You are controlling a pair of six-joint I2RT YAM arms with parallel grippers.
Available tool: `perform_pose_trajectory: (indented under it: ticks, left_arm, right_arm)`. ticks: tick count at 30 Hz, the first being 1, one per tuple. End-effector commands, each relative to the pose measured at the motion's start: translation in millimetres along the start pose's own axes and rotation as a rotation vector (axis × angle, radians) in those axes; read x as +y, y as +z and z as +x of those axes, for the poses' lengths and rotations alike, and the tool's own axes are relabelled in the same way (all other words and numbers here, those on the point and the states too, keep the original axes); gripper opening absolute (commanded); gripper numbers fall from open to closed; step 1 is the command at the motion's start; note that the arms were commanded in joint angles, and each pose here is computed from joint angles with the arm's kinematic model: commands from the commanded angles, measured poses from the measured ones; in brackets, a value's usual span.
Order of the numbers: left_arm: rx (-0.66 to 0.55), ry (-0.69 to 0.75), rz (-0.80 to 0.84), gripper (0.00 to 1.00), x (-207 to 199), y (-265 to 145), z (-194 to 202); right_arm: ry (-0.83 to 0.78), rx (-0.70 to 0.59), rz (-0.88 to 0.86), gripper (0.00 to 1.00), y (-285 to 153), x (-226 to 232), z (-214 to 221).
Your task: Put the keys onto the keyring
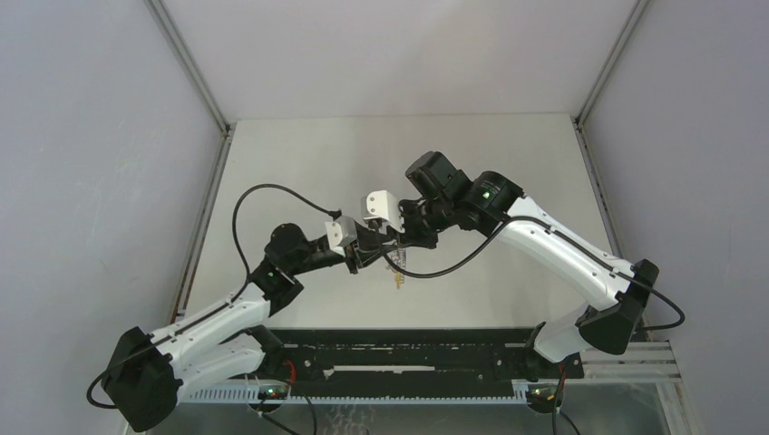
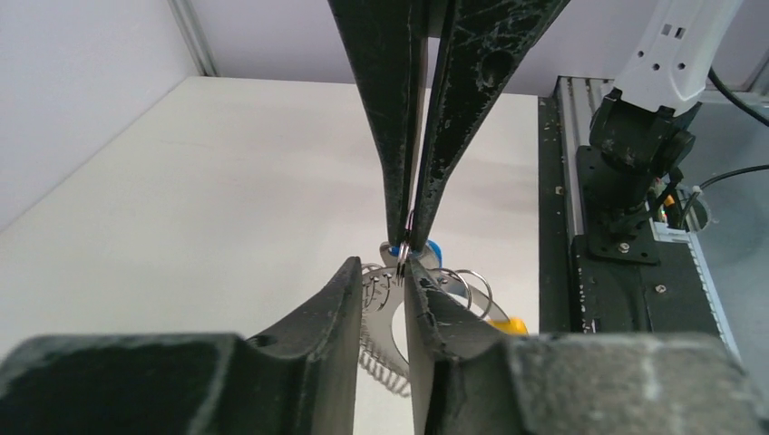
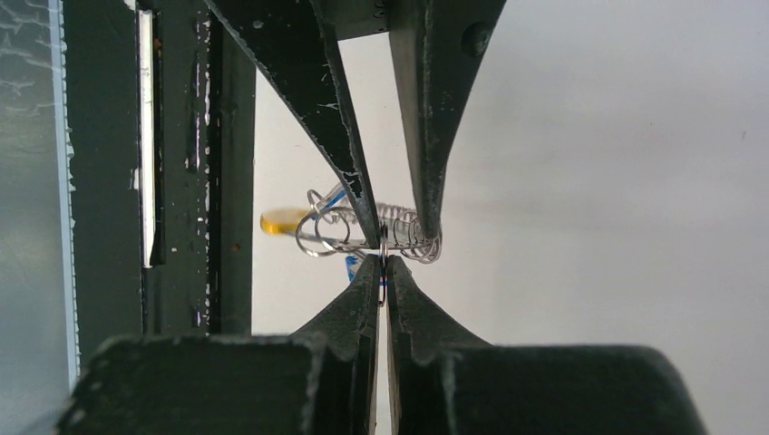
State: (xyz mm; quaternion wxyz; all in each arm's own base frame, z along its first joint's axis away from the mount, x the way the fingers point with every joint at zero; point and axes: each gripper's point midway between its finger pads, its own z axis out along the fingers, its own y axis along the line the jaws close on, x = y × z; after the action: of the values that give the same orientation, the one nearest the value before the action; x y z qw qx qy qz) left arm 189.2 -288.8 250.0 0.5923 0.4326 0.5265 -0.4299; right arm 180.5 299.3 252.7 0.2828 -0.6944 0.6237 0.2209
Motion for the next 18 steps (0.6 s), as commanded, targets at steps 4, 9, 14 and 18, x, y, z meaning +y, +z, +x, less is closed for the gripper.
perform_pose_trajectory:
  ticks: [4, 9, 14, 18]
  left_arm:
    - [-0.086, 0.049, 0.027, 0.21, 2.1, 7.6, -36.3]
    - [-0.081, 0.043, 0.038, 0.2, 1.6, 10.0, -35.2]
    - [-0.084, 0.044, 0.049, 0.16, 0.6, 11.1, -37.9]
    - [-0.085, 0.048, 0.049, 0.02, 0.7, 11.1, -38.0]
  right_arm:
    - [-0.064, -0.068, 0.032, 0.0, -8.7, -5.5, -24.5]
    - [-0.068, -0.067, 0.026, 0.0, -7.3, -4.3, -25.3]
    - [-0.074, -0.063, 0.015, 0.0, -5.0, -2.5, -25.5]
    - [-0.073, -0.056, 0.009, 0.0, -2.8, -2.4, -24.9]
